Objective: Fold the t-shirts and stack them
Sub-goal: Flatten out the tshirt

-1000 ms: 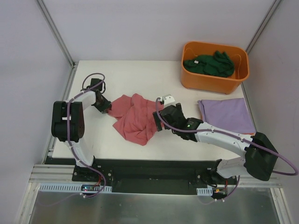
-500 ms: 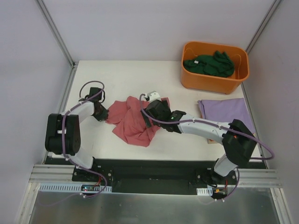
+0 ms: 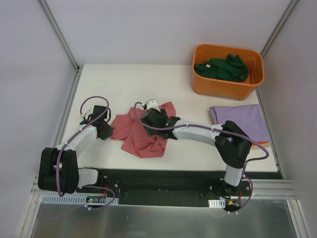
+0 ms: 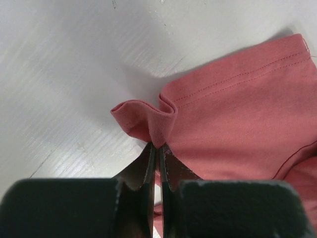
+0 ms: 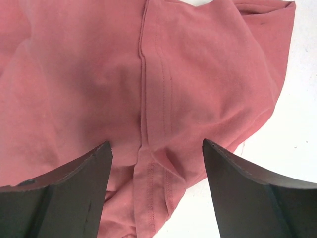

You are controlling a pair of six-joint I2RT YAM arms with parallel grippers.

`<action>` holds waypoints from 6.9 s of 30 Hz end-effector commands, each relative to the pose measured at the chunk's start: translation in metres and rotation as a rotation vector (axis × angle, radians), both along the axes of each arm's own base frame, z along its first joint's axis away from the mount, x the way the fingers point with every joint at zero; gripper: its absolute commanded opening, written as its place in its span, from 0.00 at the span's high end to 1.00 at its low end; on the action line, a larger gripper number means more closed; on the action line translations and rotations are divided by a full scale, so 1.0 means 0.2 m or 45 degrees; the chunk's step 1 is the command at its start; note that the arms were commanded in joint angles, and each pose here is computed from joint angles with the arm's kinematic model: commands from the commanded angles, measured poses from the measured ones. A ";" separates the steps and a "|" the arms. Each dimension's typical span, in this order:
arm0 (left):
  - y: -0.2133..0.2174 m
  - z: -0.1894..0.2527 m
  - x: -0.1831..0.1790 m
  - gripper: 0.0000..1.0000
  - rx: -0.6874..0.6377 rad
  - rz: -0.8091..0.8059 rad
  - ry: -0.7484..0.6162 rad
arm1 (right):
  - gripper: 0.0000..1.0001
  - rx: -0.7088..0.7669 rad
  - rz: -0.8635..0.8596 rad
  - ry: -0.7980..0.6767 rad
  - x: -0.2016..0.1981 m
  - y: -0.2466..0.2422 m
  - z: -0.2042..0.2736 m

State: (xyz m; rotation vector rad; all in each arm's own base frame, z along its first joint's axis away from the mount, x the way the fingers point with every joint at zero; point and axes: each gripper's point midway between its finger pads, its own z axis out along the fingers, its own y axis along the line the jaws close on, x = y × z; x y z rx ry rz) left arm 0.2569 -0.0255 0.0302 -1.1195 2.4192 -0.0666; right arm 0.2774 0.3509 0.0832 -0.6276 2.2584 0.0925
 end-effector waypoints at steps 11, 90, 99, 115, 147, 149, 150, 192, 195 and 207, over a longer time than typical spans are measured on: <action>0.02 -0.03 -0.02 1.00 0.051 -0.034 0.050 | 0.26 -0.044 -0.254 -0.166 0.17 0.00 0.07; 0.35 1.81 -0.35 1.00 0.285 0.241 -1.280 | 0.99 0.457 -0.807 -0.941 -0.35 -1.75 1.51; 0.26 0.84 0.00 1.00 0.283 0.150 -0.544 | 0.97 0.084 -0.697 -0.225 0.15 -1.36 0.54; 0.23 0.33 -0.08 1.00 0.278 0.099 -0.273 | 0.14 0.162 0.166 0.076 -0.28 -0.40 0.23; 0.21 0.31 -0.09 1.00 0.251 0.054 -0.315 | 0.51 -0.007 -0.025 0.200 -0.81 -0.04 -0.18; 0.21 0.31 -0.09 1.00 0.249 0.053 -0.315 | 0.61 -0.021 -0.039 0.205 -0.81 -0.02 -0.19; 0.21 0.31 -0.09 1.00 0.251 0.054 -0.315 | 0.64 -0.034 -0.037 0.210 -0.81 -0.02 -0.20; 0.24 2.17 -0.12 1.00 0.255 0.107 -1.444 | 0.99 0.396 -0.079 -0.936 -0.23 -1.12 1.94; 0.21 2.52 -0.32 1.00 0.247 0.037 -1.684 | 1.00 0.617 0.153 -0.991 -0.45 -1.13 2.22; 0.13 3.37 -1.09 1.00 0.390 -0.188 -2.336 | 1.00 1.004 0.719 -1.129 -0.97 -1.11 2.81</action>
